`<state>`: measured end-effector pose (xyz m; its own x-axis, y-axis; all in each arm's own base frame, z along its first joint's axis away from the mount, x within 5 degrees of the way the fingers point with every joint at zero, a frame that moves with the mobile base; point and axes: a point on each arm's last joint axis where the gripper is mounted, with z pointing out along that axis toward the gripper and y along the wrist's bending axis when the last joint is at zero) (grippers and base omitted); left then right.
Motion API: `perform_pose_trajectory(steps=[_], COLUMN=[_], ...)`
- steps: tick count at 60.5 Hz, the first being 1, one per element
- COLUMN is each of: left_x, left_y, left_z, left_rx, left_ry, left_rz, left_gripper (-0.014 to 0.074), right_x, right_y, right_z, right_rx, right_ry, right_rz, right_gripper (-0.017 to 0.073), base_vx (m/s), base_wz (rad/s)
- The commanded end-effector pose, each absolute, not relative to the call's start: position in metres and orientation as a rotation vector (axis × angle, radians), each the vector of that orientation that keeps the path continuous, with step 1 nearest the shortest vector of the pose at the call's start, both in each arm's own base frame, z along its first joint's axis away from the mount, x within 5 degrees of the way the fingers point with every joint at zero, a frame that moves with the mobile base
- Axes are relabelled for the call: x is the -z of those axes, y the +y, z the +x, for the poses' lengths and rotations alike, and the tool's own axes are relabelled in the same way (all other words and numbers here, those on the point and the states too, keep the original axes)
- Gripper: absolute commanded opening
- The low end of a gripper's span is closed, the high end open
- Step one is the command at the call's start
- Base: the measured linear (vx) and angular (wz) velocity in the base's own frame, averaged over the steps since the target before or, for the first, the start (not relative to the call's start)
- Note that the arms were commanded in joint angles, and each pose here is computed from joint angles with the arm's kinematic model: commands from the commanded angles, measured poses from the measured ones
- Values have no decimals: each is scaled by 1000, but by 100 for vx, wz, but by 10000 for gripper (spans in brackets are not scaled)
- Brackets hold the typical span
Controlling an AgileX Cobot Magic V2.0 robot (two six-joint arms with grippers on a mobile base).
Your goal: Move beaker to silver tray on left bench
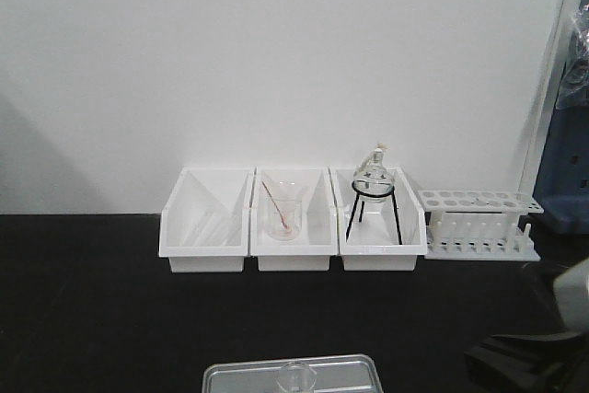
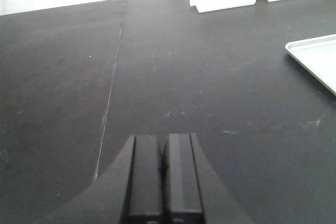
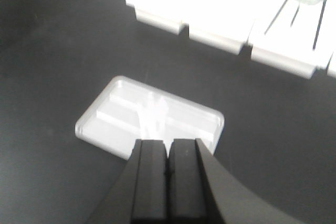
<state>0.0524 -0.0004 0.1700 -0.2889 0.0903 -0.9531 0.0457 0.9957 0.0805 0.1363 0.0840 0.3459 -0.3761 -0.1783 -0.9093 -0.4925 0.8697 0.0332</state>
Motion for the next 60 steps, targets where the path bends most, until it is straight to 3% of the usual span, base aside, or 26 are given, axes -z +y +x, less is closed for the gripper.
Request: perform_pose_trajectory(steps=[1, 9, 16, 27, 38, 60], left_x=[-170, -170, -170, -170, -170, -170], left_y=[-1, -1, -1, -1, -1, -1], left_z=[54, 54, 54, 54, 54, 54], left_rx=[-32, -32, -32, -32, -32, -32], left_ry=[1802, 1802, 1802, 1802, 1802, 1802], left_rz=[101, 101, 101, 101, 101, 101], left_gripper=[1, 1, 1, 1, 1, 1], right_x=[-349, -309, -262, -213, -203, -203], right_y=[75, 48, 23, 4, -1, -1], right_z=[129, 116, 100, 73, 55, 56], right_rx=[-384, -344, -247, -115, -52, -33], right_ry=[1707, 1585, 1627, 1588, 1480, 1488], right_rz=[-441, -280, -106, 32, 72, 61], right_gripper=[-14, -14, -14, -13, -13, -10], base_vx=[0, 0, 0, 0, 0, 0], base_wz=[0, 0, 0, 0, 0, 0])
